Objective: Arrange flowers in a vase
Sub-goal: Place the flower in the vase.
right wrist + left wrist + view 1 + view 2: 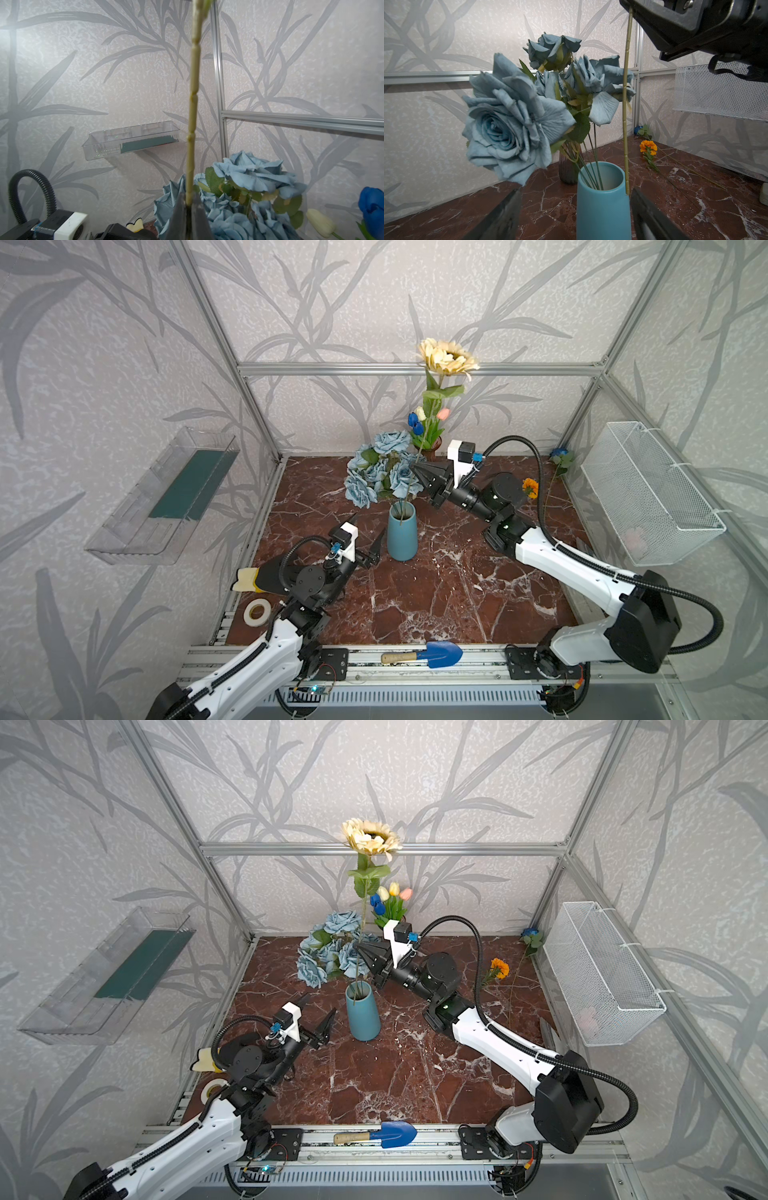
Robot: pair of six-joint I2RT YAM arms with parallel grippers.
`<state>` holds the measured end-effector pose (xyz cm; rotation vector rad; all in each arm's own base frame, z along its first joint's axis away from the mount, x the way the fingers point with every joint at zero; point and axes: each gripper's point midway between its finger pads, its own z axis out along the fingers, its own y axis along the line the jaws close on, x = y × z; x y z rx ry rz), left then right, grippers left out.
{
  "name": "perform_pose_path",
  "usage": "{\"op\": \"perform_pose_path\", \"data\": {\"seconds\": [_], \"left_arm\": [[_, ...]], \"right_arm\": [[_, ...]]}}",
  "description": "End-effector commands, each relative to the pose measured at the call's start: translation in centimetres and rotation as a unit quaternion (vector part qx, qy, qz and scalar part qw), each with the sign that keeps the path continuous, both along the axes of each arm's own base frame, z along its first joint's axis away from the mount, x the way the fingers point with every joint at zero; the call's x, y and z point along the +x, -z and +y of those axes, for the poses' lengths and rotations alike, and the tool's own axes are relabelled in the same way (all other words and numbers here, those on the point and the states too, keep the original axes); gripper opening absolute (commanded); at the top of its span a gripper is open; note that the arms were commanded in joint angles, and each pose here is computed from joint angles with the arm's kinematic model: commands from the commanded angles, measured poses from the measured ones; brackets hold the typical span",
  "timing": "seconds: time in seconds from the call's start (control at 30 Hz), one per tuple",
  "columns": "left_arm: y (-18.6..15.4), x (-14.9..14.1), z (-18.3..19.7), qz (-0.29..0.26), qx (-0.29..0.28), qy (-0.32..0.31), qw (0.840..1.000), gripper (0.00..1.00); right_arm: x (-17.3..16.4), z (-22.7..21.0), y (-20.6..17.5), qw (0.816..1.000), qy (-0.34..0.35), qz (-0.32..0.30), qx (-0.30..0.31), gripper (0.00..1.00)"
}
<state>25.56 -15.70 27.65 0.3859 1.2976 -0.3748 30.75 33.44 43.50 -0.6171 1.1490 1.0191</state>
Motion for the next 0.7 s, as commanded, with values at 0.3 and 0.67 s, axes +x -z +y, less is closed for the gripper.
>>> {"op": "perform_pose_path", "data": {"seconds": [0.3,0.67], "left_arm": [[-0.9,0.0,0.0,-0.017,-0.004,-0.001,1.000,0.83],[-0.3,0.1,-0.1,-0.009,-0.002,-0.001,1.000,0.83]], "right_arm": [[1.6,-1.0,-0.7,0.993,0.087,-0.079,-0.017,0.00],[0.9,1.1,5.3,0.996,0.032,-0.055,-0.069,0.00]]}}
